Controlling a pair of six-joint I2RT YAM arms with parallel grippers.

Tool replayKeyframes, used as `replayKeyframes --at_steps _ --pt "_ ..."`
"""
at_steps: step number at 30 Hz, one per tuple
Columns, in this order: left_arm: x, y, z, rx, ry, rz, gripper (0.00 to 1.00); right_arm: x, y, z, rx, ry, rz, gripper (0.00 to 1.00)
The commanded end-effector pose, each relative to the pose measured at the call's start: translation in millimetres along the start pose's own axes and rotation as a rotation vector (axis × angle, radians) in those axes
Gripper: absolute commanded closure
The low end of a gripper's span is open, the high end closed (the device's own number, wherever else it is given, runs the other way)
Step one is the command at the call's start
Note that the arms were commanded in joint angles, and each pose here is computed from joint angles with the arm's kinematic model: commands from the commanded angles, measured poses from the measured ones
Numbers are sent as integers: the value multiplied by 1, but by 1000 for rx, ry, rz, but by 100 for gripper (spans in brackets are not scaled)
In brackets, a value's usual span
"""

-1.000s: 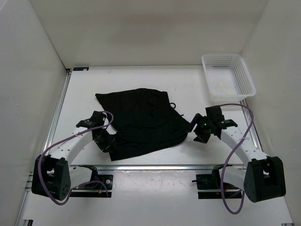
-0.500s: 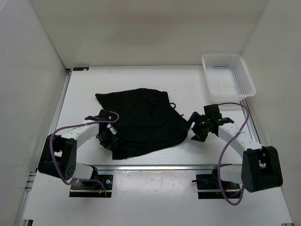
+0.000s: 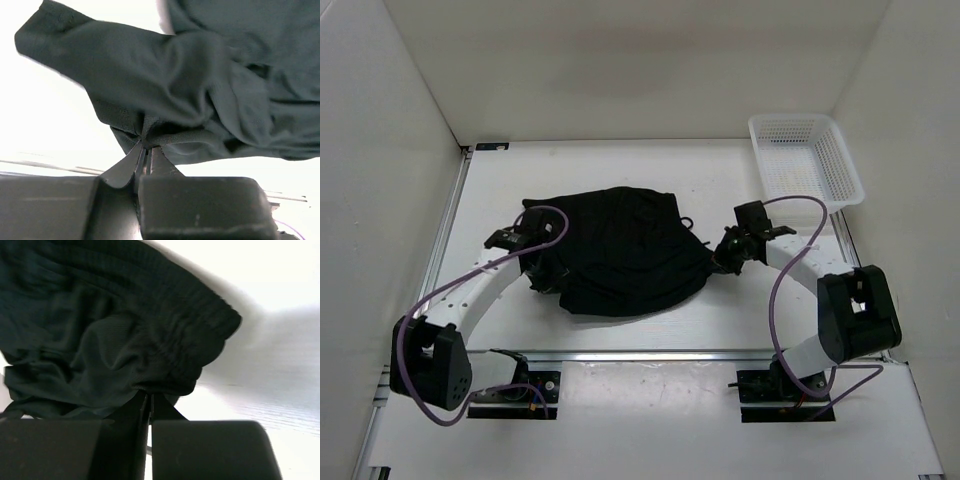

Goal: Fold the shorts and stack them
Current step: Flatten the shorts out

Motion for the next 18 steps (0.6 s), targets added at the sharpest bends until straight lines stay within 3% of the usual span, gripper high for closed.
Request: replayKeyframes --at_steps 1,8,9,11,12,15,18 --pt "-34 -10 -9 38 44 -99 89 -10 -25 16 -36 4 -87 100" --pt "-107 -70 -57 92 136 -268 89 -60 -120 63 -54 -51 -313 100" --pt "-109 -88 -65 80 113 -285 89 -82 -149 83 -73 -92 -398 100" --pt "-160 -110 -91 98 218 -396 89 -109 -168 99 -84 -120 -460 100" --pt "-189 -122 -101 89 274 -453 89 -123 -176 107 -107 -134 -509 100" --pt "-226 -133 -109 93 371 -542 89 -164 -179 121 -146 -154 -626 100" --pt "-235 -129 -110 140 439 -539 89 -170 -157 111 -165 -120 -657 100"
Point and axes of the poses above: each gripper's point midway between its finger pads, its own x axis out along the fingers, its own z axis along the line the jaws close on, y = z × x, the point moved 10 cm from there along -x, back along the fingers, and after that the axes turned 15 degrees about -x, right-handed, at the moved point
